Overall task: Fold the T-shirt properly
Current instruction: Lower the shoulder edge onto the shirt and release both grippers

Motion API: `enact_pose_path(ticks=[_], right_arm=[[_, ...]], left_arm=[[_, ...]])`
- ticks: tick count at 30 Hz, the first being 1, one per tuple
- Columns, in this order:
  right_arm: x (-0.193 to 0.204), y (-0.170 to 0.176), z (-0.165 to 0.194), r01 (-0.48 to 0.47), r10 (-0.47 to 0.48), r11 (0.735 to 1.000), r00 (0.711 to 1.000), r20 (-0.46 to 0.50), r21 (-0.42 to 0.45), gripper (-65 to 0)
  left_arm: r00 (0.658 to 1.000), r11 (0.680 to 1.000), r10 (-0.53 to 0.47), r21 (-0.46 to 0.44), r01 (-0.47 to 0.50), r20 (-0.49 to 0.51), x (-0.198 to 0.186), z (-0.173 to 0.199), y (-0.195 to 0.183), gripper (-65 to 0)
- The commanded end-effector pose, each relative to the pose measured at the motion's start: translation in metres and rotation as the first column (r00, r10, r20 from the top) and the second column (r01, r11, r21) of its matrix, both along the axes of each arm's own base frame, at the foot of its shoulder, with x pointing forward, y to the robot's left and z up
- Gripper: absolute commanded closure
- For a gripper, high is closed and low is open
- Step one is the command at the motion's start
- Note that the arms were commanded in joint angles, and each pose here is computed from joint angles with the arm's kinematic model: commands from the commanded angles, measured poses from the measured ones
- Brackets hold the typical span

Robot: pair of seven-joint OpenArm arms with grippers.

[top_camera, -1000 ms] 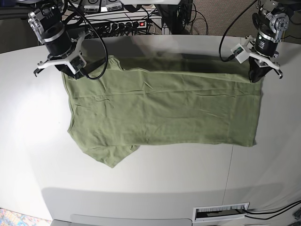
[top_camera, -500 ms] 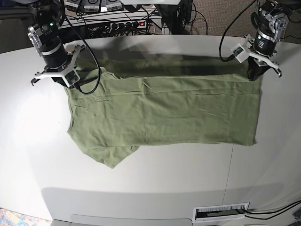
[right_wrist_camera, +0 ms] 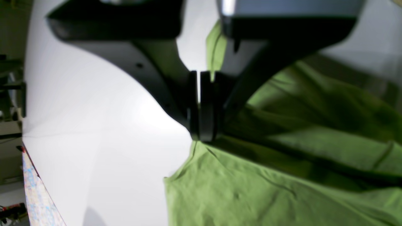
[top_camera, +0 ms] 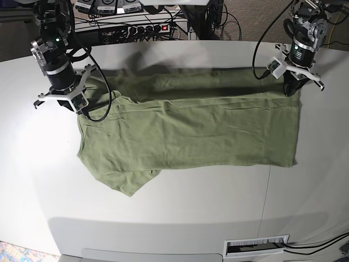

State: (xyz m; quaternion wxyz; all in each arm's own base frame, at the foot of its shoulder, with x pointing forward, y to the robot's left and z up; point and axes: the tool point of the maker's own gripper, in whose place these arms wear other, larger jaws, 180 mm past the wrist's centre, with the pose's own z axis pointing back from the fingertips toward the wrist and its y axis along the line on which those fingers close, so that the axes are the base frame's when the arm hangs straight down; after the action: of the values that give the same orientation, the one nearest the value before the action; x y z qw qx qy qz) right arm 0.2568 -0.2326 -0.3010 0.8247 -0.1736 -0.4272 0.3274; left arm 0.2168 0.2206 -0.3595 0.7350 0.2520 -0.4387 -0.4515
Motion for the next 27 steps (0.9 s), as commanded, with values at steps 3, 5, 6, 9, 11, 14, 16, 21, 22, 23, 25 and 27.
enact_pose_path(ticks=[3, 5, 6, 9, 11, 14, 16, 21, 22, 23, 25, 27], right_arm=[[0.0048, -0.0006, 0.0110, -0.005, 0.005, 1.000, 0.999, 0.040, -0.004, 0.0], [0.0046, -0.0011, 0.0106, -0.003, 0.003, 1.000, 0.999, 0.038, -0.006, 0.0], [0.0046, -0.0012, 0.0107, -0.003, 0.003, 1.000, 0.999, 0.038, -0.006, 0.0], [0.0046, -0.0022, 0.0107, -0.002, 0.002, 1.000, 0.999, 0.038, -0.015, 0.0], [0.0048, -0.0042, 0.0110, 0.000, 0.001, 0.999, 0.999, 0.040, -0.033, -0.7], [0.0050, -0.0051, 0.0114, 0.001, 0.001, 0.999, 0.999, 0.042, -0.041, -14.3], [0.0050, -0.0049, 0.0114, 0.000, 0.001, 0.999, 0.999, 0.042, -0.040, -16.3], [0.0053, -0.0050, 0.0117, 0.001, 0.001, 0.999, 0.999, 0.043, -0.040, -16.3], [0.0051, -0.0050, 0.0115, 0.001, 0.001, 0.999, 0.999, 0.043, -0.040, -16.3], [0.0051, -0.0050, 0.0115, 0.001, 0.001, 0.999, 0.999, 0.043, -0.040, -16.2], [0.0050, -0.0051, 0.0113, 0.002, 0.000, 0.999, 0.999, 0.041, -0.040, -16.2], [0.0045, -0.0057, 0.0107, 0.004, -0.003, 0.999, 0.999, 0.037, -0.041, -14.2]], left_arm=[[0.999, 1.000, -0.004, -0.009, 0.004, 0.034, 0.0052, 0.0096, 0.0007, 0.0], [1.000, 1.000, 0.001, -0.030, 0.000, 0.031, 0.0049, 0.0092, -0.0002, 0.0], [1.000, 0.999, 0.004, -0.034, -0.003, 0.030, 0.0051, 0.0091, -0.0002, 0.0], [0.999, 0.999, 0.010, -0.042, -0.008, 0.034, 0.0077, 0.0104, -0.0001, 0.0], [0.999, 0.999, 0.014, -0.051, -0.012, 0.033, 0.0082, 0.0104, -0.0001, -5.3], [0.999, 0.999, 0.014, -0.052, -0.013, 0.032, 0.0081, 0.0103, -0.0001, -19.2], [0.999, 0.999, 0.015, -0.052, -0.013, 0.032, 0.0081, 0.0103, 0.0000, -20.9], [0.999, 0.999, 0.014, -0.051, -0.013, 0.033, 0.0081, 0.0103, -0.0001, -20.9], [0.999, 0.999, 0.014, -0.051, -0.013, 0.032, 0.0080, 0.0102, -0.0001, -20.9], [0.999, 0.999, 0.014, -0.052, -0.013, 0.032, 0.0080, 0.0102, -0.0001, -20.8], [0.999, 0.999, 0.014, -0.052, -0.012, 0.033, 0.0081, 0.0104, -0.0002, -20.4], [0.999, 0.998, 0.004, -0.056, -0.002, 0.040, 0.0091, 0.0117, -0.0021, -16.4]])
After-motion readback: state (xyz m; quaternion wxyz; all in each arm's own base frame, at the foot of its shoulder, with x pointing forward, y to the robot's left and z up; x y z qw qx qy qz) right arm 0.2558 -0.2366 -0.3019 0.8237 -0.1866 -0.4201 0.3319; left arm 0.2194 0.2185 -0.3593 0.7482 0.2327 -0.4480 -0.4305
